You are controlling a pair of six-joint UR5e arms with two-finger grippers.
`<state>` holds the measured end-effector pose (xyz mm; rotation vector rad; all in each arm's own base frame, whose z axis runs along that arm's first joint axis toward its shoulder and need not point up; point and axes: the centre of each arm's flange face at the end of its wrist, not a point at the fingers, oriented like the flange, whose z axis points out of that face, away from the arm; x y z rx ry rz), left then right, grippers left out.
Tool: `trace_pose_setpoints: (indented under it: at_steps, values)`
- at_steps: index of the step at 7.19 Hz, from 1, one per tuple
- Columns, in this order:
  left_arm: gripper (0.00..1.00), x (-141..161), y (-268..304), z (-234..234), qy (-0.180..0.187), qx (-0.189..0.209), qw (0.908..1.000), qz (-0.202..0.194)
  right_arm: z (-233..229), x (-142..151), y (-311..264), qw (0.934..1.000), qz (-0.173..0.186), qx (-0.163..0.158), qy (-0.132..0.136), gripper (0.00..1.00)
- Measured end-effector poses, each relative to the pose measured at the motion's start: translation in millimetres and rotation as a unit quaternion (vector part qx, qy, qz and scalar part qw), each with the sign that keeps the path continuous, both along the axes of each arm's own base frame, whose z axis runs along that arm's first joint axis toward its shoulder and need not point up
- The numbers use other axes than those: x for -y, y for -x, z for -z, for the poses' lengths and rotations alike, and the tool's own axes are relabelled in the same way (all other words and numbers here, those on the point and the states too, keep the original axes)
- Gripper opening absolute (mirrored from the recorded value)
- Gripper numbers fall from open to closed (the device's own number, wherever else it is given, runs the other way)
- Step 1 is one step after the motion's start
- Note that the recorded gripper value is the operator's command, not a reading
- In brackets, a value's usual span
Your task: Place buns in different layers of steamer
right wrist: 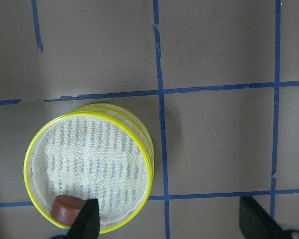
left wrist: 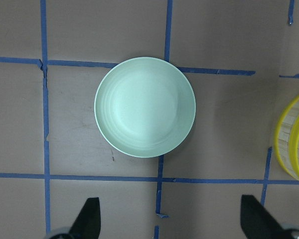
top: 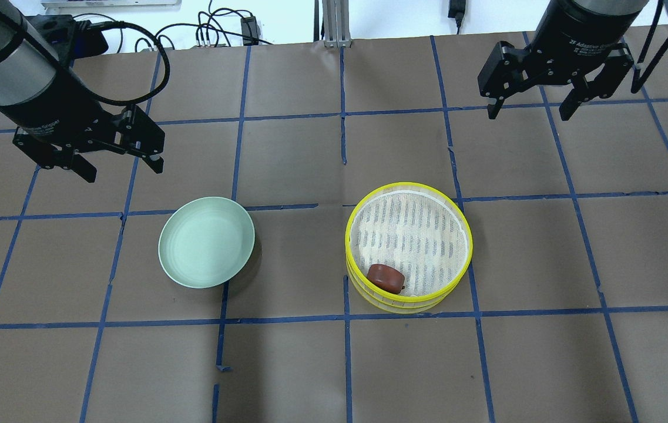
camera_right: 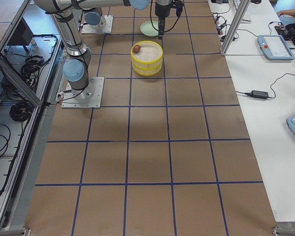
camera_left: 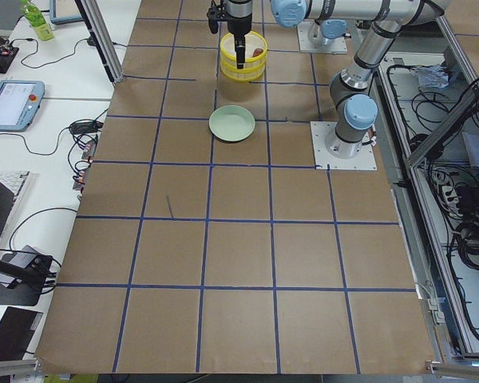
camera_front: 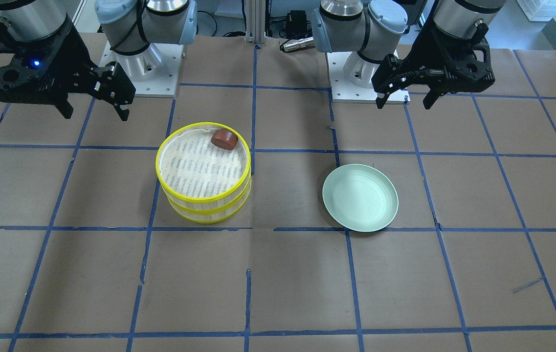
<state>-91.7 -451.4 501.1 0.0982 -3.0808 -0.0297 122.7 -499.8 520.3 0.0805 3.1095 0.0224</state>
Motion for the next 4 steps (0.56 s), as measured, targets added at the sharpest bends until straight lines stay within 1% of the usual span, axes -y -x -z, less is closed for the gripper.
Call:
trace_pose_setpoints:
  at_steps: [4]
  values:
    - [1.00, 1.2, -0.4, 0.9, -0.002, 0.004, 1.0000, -0.002, -0.2, -0.8, -0.7, 1.0000, -0.001, 0.000, 0.000, 1.00]
